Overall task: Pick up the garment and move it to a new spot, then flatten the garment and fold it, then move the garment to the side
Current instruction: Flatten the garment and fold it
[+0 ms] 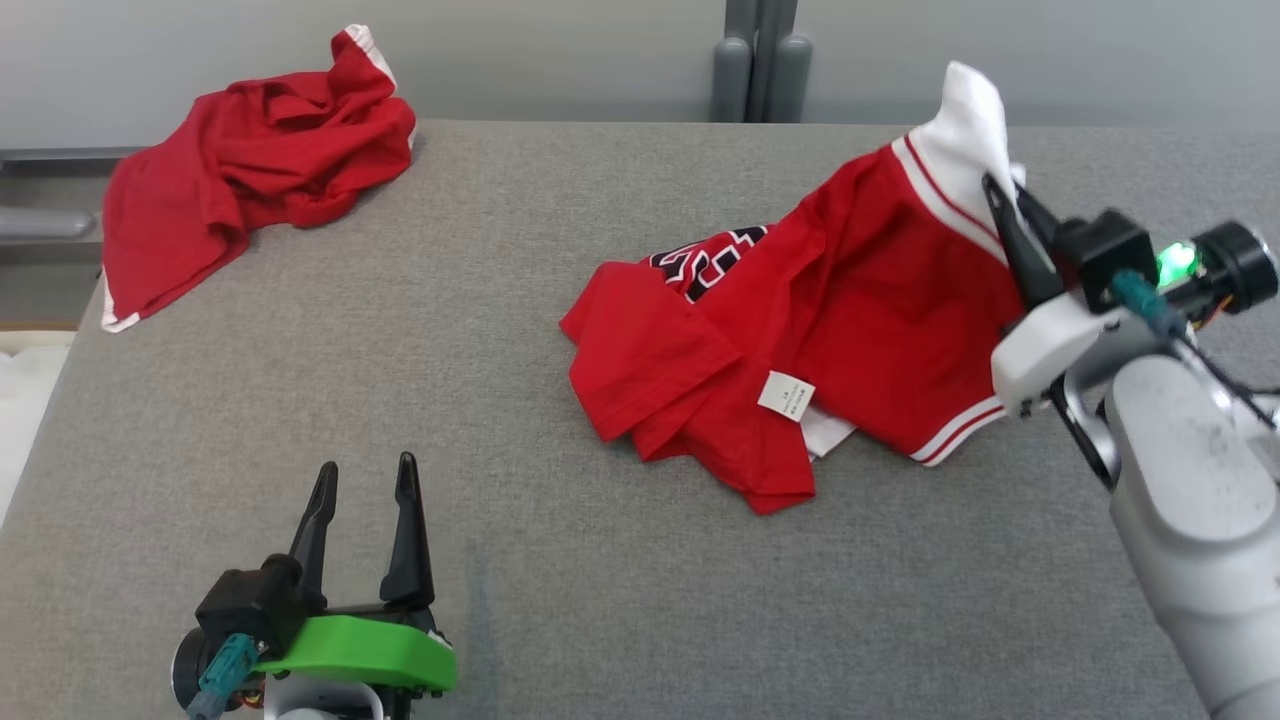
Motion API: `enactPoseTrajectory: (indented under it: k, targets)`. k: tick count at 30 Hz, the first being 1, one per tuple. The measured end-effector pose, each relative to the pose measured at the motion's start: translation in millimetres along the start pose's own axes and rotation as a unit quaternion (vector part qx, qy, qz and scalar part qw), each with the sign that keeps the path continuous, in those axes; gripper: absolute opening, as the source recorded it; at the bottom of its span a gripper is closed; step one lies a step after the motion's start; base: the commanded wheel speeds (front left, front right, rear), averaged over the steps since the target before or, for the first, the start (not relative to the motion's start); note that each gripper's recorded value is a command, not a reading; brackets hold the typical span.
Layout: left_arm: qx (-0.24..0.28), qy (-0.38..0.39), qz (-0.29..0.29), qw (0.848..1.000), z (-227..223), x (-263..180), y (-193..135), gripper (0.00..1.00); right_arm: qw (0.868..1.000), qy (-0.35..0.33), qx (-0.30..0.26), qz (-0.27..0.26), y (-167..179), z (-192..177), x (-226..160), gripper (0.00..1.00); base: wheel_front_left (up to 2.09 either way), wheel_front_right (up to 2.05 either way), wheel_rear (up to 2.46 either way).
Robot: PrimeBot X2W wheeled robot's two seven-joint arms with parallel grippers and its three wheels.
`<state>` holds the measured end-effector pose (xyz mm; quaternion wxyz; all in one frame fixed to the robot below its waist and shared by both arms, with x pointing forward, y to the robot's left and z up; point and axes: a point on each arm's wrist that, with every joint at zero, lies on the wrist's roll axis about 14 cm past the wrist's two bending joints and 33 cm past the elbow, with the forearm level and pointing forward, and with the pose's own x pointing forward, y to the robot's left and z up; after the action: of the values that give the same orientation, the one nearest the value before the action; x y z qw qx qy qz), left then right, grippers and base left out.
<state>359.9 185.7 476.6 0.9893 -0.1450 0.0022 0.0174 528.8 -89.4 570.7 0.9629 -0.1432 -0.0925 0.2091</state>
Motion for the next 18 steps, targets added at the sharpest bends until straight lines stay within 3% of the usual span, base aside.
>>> enactPoseTrajectory:
  k: [5, 13, 14, 15, 16, 17, 18]
  targets:
    - [0.001, 0.007, -0.022, 1.0, -5, 8, -13, 1.0, 0.999, 0.033, 0.02, 0.012, 36, -36, -62, 0.0, 0.0, 0.0, 0.0]
    - [0.003, 0.013, -0.044, 0.999, -10, 15, -26, 1.0, 0.995, 0.076, 0.028, 0.063, 92, -61, -120, 0.0, 0.0, 0.0, 0.0]
    - [0.003, 0.012, -0.045, 0.999, -10, 15, -27, 1.0, 0.994, 0.08, 0.023, 0.068, 96, -62, -126, 0.29, 0.0, 0.0, 0.0]
    - [0.003, 0.012, -0.046, 0.999, -9, 15, -27, 1.0, 0.994, 0.082, 0.02, 0.072, 98, -63, -129, 0.42, 0.0, 0.0, 0.0]
    - [0.003, 0.011, -0.047, 0.999, -9, 15, -28, 1.0, 0.993, 0.087, 0.016, 0.077, 101, -65, -134, 0.94, 0.0, 0.0, 0.0]
    - [0.004, 0.011, -0.047, 0.999, -9, 15, -28, 1.0, 0.992, 0.09, 0.015, 0.082, 105, -66, -139, 1.0, 0.0, 0.0, 0.0]
    - [0.004, 0.011, -0.048, 0.999, -9, 14, -28, 1.0, 0.992, 0.092, 0.016, 0.084, 107, -67, -142, 1.0, 0.0, 0.0, 0.0]
